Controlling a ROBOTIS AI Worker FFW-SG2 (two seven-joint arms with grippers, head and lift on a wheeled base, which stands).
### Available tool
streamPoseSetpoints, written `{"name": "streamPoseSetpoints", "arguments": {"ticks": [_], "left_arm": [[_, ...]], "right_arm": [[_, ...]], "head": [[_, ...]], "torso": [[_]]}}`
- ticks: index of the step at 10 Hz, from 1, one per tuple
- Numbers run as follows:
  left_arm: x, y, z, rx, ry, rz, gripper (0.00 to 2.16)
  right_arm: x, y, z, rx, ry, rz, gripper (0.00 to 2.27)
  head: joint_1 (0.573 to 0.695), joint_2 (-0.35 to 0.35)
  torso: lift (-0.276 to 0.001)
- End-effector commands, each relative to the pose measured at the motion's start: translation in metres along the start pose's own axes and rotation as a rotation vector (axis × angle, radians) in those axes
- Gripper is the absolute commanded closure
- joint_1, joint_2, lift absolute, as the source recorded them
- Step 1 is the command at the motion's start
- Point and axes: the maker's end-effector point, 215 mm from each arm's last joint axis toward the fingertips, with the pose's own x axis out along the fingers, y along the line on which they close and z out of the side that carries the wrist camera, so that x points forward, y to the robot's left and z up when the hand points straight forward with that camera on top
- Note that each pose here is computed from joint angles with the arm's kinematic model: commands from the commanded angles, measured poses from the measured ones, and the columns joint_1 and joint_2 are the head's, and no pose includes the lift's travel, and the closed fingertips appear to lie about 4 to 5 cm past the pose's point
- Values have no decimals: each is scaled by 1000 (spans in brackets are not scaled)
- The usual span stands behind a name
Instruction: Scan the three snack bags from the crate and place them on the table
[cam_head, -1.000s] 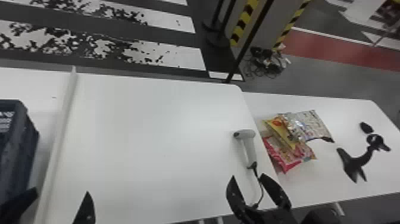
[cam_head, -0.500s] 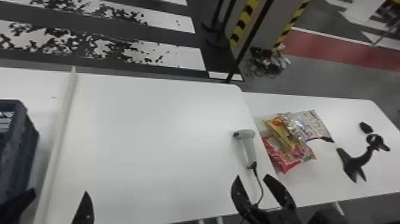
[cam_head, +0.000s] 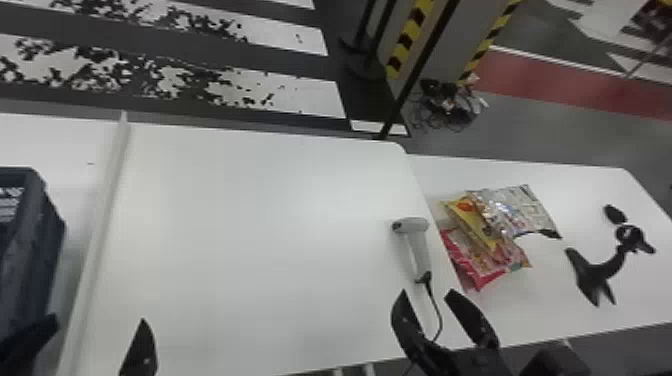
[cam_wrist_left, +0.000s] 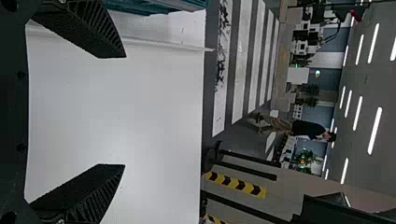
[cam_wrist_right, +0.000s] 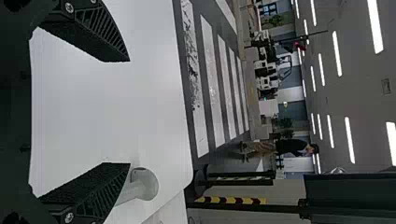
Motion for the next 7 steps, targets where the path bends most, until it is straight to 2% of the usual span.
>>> {"name": "streamPoseSetpoints", "arguments": {"ticks": [1, 7], "left_arm": [[0, 0, 0, 0, 1, 0, 22], [1, 3, -10, -7, 19, 16, 22]], "right_arm": [[0, -1, -1, 1, 2, -2, 93], [2, -3, -2, -7, 7, 8, 93]], "head": [[695, -350], [695, -350]], "torso": [[-62], [-62]]}}
